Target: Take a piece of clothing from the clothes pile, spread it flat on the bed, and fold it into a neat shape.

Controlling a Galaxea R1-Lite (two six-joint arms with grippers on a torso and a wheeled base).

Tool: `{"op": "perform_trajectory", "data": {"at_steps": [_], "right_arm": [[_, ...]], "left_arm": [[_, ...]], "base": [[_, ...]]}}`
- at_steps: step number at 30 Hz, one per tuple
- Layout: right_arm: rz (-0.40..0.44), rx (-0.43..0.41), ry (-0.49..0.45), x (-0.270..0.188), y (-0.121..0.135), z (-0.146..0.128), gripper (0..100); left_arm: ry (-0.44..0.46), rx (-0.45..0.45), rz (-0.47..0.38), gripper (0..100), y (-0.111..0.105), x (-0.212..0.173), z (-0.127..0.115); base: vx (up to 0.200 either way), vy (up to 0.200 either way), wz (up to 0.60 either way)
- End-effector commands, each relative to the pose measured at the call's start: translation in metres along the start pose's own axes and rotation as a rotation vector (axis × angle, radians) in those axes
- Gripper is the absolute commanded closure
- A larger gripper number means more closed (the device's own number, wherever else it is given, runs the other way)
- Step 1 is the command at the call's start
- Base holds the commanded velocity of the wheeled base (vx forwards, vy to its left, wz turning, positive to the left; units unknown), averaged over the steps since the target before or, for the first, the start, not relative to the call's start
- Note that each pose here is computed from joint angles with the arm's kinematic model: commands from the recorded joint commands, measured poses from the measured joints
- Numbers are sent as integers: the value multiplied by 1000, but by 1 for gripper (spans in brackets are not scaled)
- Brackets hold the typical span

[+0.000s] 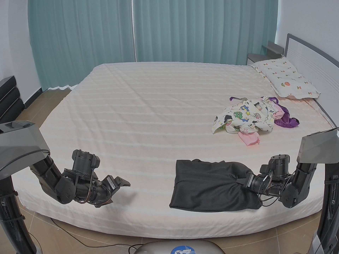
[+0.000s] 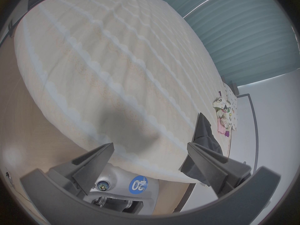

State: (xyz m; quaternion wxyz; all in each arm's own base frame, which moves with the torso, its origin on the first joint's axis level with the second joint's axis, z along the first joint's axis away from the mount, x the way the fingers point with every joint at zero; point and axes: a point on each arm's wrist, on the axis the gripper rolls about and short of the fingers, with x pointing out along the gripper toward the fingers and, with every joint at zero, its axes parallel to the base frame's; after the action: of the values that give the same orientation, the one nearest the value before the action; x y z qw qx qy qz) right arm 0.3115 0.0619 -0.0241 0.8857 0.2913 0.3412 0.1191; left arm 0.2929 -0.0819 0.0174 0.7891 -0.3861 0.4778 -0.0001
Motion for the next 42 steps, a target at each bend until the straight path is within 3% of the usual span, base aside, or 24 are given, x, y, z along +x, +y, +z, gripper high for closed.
{"op": "perform_trajectory", "data": {"at_steps": [1,42], "right_arm": [[7,-3,6,0,1,-1,100],[4,-10,-4,5,-2,1,100]], "left_arm": [[1,0,0,0,0,0,0],[8,9,-3,0,-2,1,-3]], "base": [[0,-200,0],[0,-195,0]]}}
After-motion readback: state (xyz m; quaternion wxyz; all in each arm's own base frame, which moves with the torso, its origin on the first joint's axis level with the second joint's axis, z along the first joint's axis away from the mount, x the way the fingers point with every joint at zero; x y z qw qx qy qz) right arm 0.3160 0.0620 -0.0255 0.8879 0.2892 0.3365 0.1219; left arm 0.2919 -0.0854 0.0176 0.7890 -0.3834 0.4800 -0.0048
